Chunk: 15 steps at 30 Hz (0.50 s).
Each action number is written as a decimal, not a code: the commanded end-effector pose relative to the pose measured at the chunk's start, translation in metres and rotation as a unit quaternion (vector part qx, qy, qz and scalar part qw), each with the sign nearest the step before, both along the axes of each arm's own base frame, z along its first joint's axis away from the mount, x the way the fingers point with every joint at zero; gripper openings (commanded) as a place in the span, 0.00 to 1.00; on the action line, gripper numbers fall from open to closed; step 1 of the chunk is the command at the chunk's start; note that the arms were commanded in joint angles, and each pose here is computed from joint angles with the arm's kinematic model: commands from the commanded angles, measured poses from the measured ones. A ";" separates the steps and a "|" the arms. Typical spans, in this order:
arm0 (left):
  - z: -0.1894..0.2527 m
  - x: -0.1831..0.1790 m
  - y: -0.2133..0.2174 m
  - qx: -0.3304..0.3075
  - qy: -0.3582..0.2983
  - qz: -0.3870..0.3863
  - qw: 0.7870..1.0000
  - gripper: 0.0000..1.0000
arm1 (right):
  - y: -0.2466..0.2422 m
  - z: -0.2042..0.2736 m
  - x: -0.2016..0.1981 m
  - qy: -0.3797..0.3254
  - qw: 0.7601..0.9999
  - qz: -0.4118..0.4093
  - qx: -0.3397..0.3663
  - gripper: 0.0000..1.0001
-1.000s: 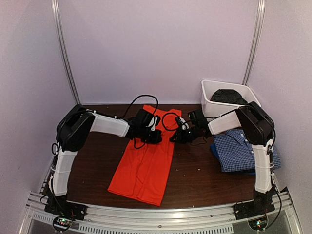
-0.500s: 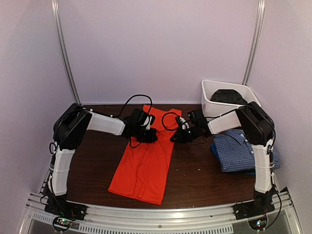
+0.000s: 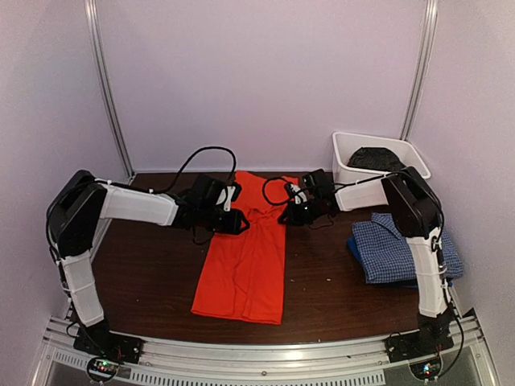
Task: Fold and stack the mixed laundry pile
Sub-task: Rotate the rectangle-folded T-shirt at the center of the board.
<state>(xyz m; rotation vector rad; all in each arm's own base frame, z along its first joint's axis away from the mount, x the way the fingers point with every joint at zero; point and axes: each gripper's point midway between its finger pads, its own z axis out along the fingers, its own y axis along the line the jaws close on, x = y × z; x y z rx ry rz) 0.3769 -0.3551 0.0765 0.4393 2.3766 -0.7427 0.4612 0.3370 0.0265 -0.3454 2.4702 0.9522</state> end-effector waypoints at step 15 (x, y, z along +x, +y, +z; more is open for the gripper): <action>-0.059 -0.119 0.032 0.119 0.039 -0.065 0.990 0.30 | -0.016 0.066 -0.021 -0.010 0.996 0.068 0.058 0.34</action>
